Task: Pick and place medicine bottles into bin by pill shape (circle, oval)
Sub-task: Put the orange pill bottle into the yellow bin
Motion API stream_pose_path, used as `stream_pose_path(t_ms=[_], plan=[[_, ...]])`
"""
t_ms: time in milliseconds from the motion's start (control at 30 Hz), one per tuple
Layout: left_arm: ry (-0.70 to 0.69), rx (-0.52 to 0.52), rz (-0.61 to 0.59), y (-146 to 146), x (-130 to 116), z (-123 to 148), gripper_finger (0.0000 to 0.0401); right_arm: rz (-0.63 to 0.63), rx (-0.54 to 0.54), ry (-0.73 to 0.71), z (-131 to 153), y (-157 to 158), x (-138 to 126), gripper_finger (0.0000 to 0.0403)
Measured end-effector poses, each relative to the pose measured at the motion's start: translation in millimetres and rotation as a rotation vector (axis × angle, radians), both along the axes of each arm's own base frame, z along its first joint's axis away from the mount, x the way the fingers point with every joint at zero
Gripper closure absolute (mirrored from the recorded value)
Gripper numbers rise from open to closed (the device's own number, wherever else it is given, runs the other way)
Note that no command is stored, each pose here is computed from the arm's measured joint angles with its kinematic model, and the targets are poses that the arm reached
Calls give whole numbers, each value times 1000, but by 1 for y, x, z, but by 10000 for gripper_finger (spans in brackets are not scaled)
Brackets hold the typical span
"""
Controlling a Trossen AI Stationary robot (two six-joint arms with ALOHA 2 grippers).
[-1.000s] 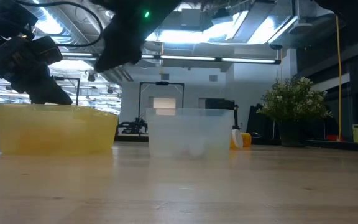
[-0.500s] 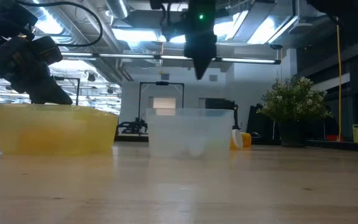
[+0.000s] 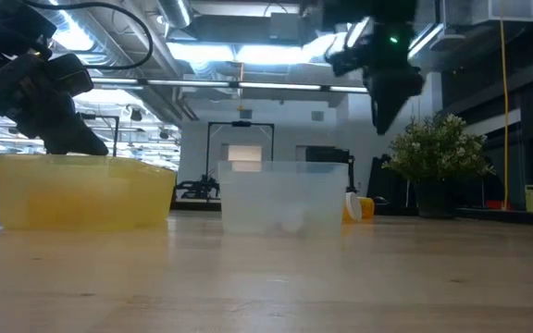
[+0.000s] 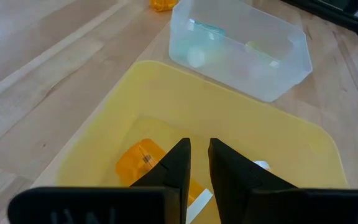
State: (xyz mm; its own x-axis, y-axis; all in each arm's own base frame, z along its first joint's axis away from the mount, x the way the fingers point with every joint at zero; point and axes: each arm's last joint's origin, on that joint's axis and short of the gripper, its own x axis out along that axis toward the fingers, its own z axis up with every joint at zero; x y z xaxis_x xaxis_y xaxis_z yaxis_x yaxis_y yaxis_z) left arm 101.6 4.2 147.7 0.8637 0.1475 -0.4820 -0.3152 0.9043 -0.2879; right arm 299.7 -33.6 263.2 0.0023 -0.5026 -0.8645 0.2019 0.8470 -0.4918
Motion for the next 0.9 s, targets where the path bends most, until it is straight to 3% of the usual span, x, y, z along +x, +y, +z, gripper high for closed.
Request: stream_pose_path(t_ms=[167, 233, 400, 633, 800, 900], plan=[[-2, 0, 1, 0, 0, 0, 351, 84, 212, -176, -31, -7, -19, 173], [-3, -1, 0, 0, 0, 0, 351, 112, 241, -237, -41, -10, -22, 173], [-3, -2, 2, 0, 0, 0, 351, 126, 205, -335, -59, -22, -21, 173], [-14, -18, 10, 0, 1, 1, 351, 136, 174, -412, -51, -27, -13, 173], [-14, -17, 10, 0, 1, 1, 351, 100, 3, -378, -46, -39, -14, 173], [-14, -17, 10, 0, 1, 1, 351, 74, 44, -378, -47, -57, -19, 173]])
